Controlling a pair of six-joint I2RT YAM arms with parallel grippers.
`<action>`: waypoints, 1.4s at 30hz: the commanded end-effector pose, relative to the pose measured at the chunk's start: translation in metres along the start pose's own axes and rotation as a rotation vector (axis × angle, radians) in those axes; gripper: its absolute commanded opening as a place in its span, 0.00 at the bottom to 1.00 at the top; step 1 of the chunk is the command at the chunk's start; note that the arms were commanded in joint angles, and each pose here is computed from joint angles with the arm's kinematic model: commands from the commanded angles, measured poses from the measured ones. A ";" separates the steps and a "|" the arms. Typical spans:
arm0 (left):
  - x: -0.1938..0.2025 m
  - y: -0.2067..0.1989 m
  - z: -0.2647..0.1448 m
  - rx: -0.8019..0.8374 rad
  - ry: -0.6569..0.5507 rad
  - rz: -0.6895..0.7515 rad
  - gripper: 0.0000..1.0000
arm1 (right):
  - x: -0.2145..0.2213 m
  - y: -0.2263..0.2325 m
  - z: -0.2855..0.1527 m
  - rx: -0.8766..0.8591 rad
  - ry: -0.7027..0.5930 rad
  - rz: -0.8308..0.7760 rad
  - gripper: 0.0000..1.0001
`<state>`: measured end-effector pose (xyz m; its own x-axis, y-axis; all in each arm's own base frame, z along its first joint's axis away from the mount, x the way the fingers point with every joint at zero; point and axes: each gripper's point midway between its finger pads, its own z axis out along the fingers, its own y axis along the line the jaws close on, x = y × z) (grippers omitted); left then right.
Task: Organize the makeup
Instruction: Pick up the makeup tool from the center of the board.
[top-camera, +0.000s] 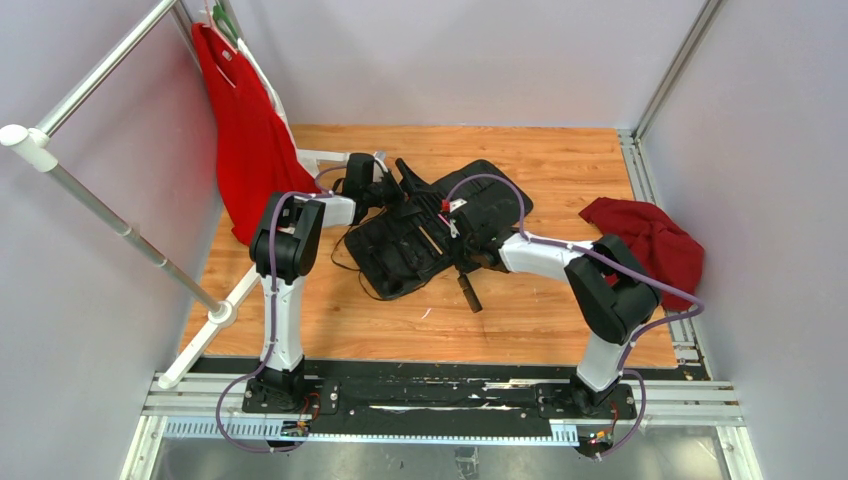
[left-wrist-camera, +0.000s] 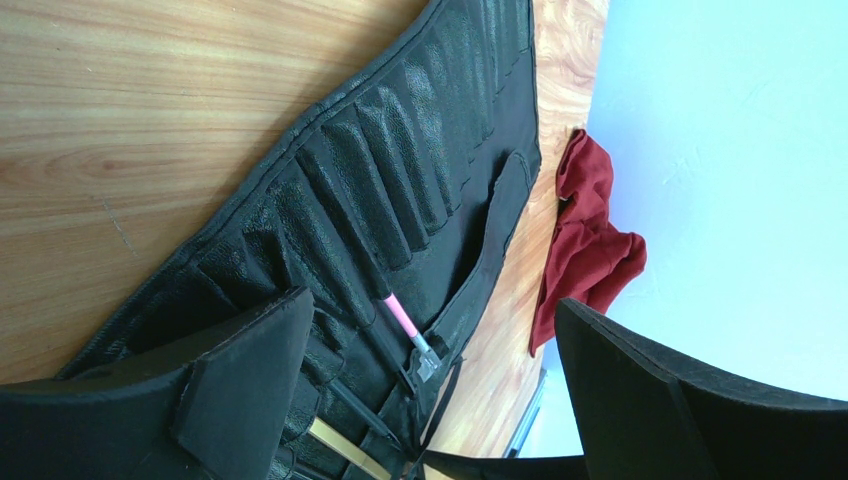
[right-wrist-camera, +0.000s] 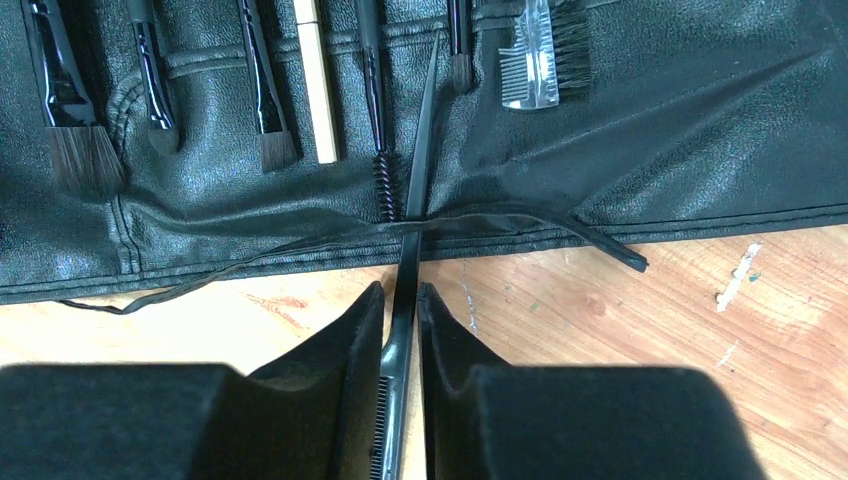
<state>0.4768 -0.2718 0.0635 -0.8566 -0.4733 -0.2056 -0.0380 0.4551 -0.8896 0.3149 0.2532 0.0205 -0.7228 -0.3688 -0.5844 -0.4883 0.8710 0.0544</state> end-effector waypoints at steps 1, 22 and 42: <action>0.012 0.038 -0.004 -0.111 0.036 -0.058 0.98 | 0.021 -0.011 0.001 0.034 0.050 0.021 0.17; 0.012 0.036 -0.005 -0.111 0.033 -0.057 0.98 | 0.033 -0.020 -0.021 0.074 0.079 0.024 0.04; 0.012 0.035 -0.006 -0.108 0.029 -0.058 0.98 | 0.022 -0.058 -0.067 0.171 0.017 0.064 0.02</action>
<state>0.4769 -0.2716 0.0633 -0.8563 -0.4741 -0.2051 -0.0389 0.4552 -0.8895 0.2861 0.1911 0.0471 -0.7554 -0.3232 -0.5700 -0.3882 0.9215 -0.0080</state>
